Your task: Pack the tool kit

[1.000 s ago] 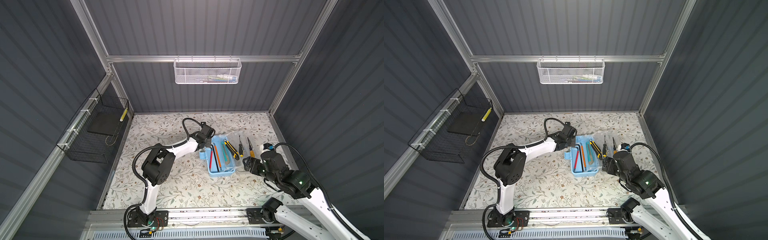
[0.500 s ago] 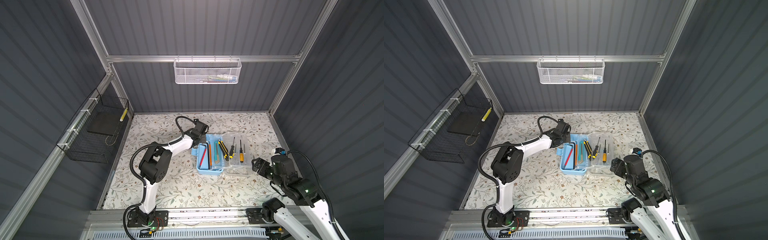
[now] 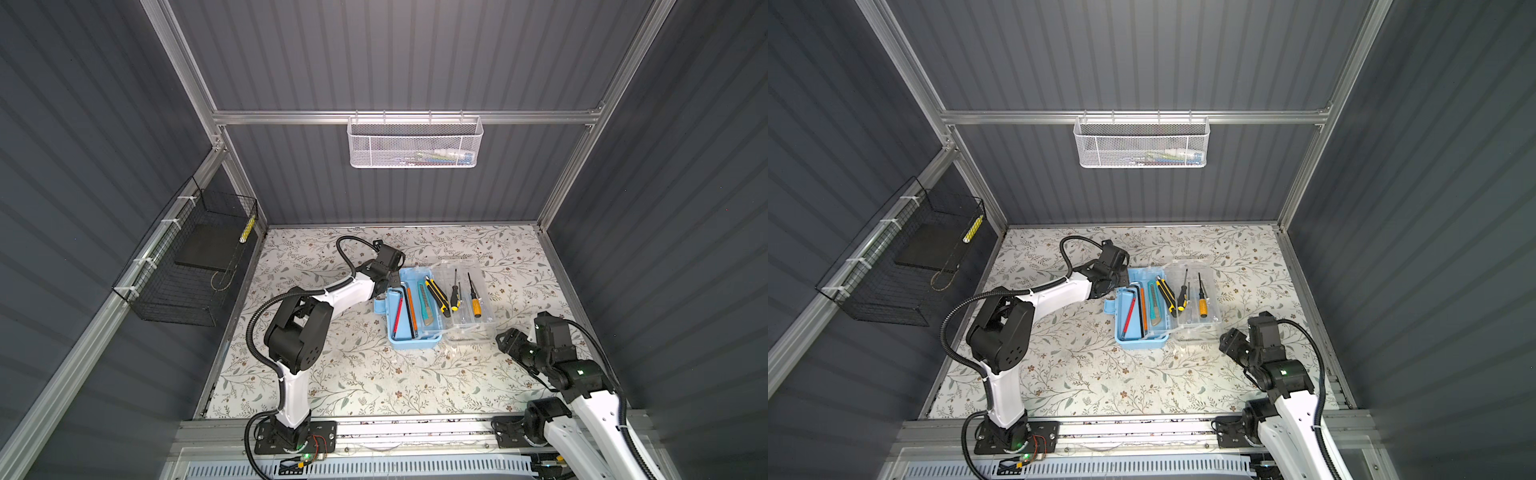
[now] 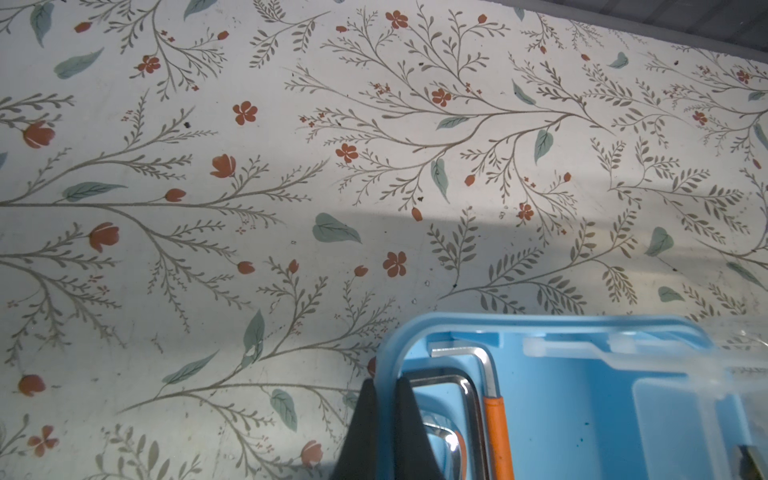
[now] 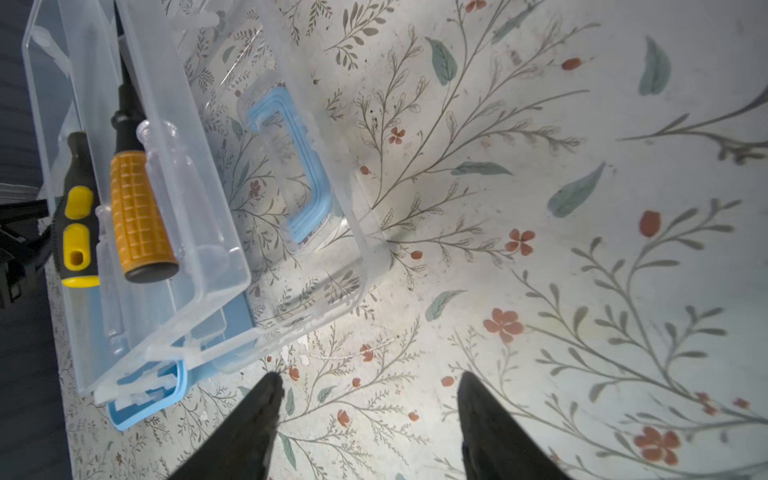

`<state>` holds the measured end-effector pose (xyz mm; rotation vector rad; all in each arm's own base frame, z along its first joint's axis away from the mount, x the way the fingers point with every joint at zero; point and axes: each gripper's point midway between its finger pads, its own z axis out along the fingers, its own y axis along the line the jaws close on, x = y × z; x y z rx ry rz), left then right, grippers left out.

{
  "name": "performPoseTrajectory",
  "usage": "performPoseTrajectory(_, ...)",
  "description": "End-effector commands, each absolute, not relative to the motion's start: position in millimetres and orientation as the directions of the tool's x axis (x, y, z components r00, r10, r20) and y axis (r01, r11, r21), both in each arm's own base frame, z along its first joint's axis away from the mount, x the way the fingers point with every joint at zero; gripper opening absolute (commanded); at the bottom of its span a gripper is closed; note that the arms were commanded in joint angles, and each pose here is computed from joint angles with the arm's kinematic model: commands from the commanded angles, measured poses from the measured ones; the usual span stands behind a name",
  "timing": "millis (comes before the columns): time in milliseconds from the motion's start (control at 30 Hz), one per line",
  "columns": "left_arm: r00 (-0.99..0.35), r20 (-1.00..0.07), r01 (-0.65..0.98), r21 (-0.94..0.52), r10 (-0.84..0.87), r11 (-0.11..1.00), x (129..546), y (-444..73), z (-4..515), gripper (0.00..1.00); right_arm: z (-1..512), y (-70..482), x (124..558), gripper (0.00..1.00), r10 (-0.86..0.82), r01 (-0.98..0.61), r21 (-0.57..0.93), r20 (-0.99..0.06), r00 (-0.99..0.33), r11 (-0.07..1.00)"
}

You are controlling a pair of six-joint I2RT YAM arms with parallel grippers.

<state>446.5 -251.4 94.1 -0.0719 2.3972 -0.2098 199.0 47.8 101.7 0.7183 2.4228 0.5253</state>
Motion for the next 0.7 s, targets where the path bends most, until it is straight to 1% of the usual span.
performPoseTrajectory(0,-0.748,-0.654,-0.008,-0.166,-0.116,0.986,443.1,-242.9,92.9,0.0,100.5,55.8,210.9,0.59,0.597,0.341,0.55,-0.391,-0.701,0.762)
performPoseTrajectory(100,-0.75,-0.651,-0.001,-0.174,-0.116,0.985,443.2,-245.4,92.1,0.0,91.6,56.9,215.4,0.5,0.607,0.351,0.558,-0.377,-0.7,0.752)
performPoseTrajectory(167,-0.753,-0.648,0.0,-0.177,-0.116,0.984,442.7,-246.0,91.0,0.0,87.2,57.8,217.9,0.47,0.612,0.353,0.565,-0.371,-0.699,0.746)
performPoseTrajectory(533,-0.749,-0.651,0.005,-0.19,-0.123,0.982,442.5,-247.4,92.2,0.0,72.4,56.0,229.8,0.45,0.62,0.375,0.552,-0.365,-0.695,0.745)
performPoseTrajectory(667,-0.747,-0.653,0.007,-0.195,-0.125,0.981,442.8,-248.1,93.5,0.0,67.7,57.5,238.7,0.4,0.618,0.372,0.553,-0.364,-0.697,0.746)
